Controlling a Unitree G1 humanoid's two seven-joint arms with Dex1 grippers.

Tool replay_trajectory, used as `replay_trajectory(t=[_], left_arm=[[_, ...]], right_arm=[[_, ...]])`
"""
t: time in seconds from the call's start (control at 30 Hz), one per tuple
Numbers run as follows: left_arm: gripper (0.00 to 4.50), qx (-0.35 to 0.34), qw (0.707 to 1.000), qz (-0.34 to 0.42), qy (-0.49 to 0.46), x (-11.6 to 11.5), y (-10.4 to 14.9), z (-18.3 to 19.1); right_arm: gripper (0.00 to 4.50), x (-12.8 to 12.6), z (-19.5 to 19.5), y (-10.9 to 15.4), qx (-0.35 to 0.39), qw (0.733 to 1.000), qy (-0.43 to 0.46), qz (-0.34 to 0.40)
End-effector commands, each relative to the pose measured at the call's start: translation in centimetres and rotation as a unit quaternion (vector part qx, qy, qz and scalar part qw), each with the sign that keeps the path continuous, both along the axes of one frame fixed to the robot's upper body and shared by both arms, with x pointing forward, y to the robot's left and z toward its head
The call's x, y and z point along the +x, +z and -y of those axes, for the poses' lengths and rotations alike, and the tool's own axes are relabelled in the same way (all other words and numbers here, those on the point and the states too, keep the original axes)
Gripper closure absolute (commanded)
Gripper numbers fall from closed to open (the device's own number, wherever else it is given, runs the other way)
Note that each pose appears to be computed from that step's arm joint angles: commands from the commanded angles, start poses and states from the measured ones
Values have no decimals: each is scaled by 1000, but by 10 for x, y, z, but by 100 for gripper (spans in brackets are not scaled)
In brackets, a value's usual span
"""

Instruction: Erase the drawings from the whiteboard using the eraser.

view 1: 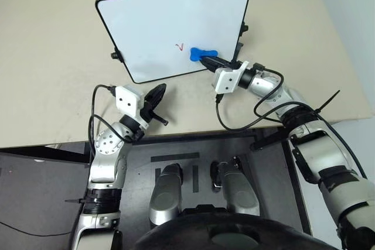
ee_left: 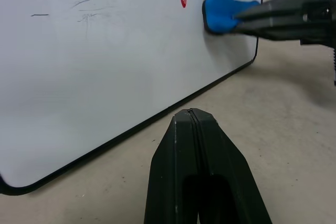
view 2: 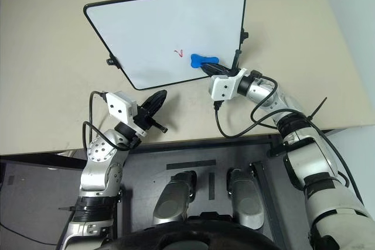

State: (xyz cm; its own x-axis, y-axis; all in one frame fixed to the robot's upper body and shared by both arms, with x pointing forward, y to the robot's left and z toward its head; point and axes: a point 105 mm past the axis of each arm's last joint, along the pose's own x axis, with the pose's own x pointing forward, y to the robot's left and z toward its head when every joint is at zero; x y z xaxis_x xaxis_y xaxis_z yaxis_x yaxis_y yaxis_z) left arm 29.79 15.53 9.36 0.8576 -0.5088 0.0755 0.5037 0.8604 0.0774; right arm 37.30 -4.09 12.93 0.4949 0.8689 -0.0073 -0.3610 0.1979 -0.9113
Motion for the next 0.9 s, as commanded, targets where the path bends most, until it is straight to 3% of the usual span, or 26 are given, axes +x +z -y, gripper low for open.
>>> replay_trajectory(t=[0.03, 0.37, 0.73, 0.9], left_arm=[[450, 0, 1000, 28, -14, 0, 13, 6], [450, -2, 999, 30, -14, 1, 13, 7], [450, 1, 999, 31, -10, 1, 14, 5], [450, 2, 999, 31, -10, 0, 14, 5]], right_arm=[[448, -8, -14, 24, 23, 999, 37, 24], [448, -4, -34, 54, 41, 996, 50, 63], [448, -3, -35, 0, -12, 999, 35, -5], [448, 0, -32, 5, 5, 1000, 22, 9]])
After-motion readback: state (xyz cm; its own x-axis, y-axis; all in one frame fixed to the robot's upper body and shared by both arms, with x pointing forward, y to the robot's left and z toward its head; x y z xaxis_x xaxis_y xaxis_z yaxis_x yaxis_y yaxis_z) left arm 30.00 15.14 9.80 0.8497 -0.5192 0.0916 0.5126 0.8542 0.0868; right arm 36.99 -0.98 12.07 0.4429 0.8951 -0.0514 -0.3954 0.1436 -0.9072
